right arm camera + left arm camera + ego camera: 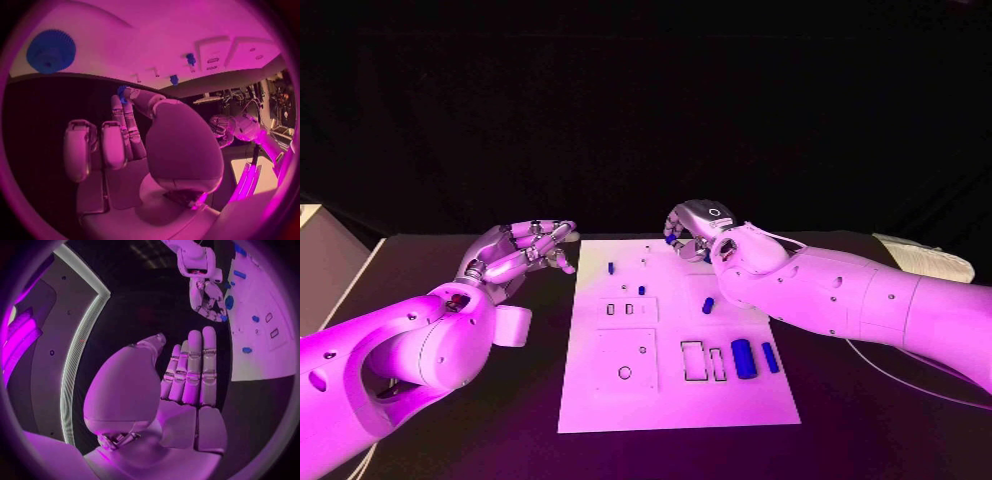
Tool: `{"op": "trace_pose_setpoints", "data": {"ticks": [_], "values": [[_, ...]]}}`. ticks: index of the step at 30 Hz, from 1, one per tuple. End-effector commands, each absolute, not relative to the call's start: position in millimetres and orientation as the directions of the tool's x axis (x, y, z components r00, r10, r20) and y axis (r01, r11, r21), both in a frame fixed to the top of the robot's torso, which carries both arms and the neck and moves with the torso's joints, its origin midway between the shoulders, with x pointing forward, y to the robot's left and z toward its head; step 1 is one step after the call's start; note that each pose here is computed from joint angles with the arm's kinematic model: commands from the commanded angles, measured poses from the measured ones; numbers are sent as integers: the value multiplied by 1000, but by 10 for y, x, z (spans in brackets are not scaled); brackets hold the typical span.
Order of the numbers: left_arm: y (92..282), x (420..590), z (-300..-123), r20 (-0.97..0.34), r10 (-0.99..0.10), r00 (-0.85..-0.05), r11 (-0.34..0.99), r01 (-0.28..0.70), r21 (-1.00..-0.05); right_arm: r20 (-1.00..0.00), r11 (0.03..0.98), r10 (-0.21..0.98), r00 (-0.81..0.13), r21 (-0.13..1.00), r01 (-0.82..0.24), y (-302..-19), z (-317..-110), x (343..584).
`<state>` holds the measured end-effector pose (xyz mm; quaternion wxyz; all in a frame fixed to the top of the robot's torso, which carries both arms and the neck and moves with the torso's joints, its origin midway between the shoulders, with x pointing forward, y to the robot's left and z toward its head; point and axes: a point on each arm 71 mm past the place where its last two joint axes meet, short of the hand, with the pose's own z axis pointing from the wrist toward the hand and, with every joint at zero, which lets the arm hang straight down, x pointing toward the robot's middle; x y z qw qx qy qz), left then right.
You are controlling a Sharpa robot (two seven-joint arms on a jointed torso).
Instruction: Assemble the parts on the task board
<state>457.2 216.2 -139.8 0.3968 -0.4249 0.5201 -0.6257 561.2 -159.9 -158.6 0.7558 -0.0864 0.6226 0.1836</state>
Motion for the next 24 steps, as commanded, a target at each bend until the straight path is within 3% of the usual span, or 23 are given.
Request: {"op": "trace_pose_setpoints", "data": {"ticks": [1,24], "values": [[2128,4565,-1384,122,-930,-346,-152,60,-987,-966,919,177,188,93,-384,-1541,-1562,5649],[2130,4556,-1375,119,-930,-347,-149,60,-987,-973,921,134,190,51,-387,-1316,-1614,5698]]}}
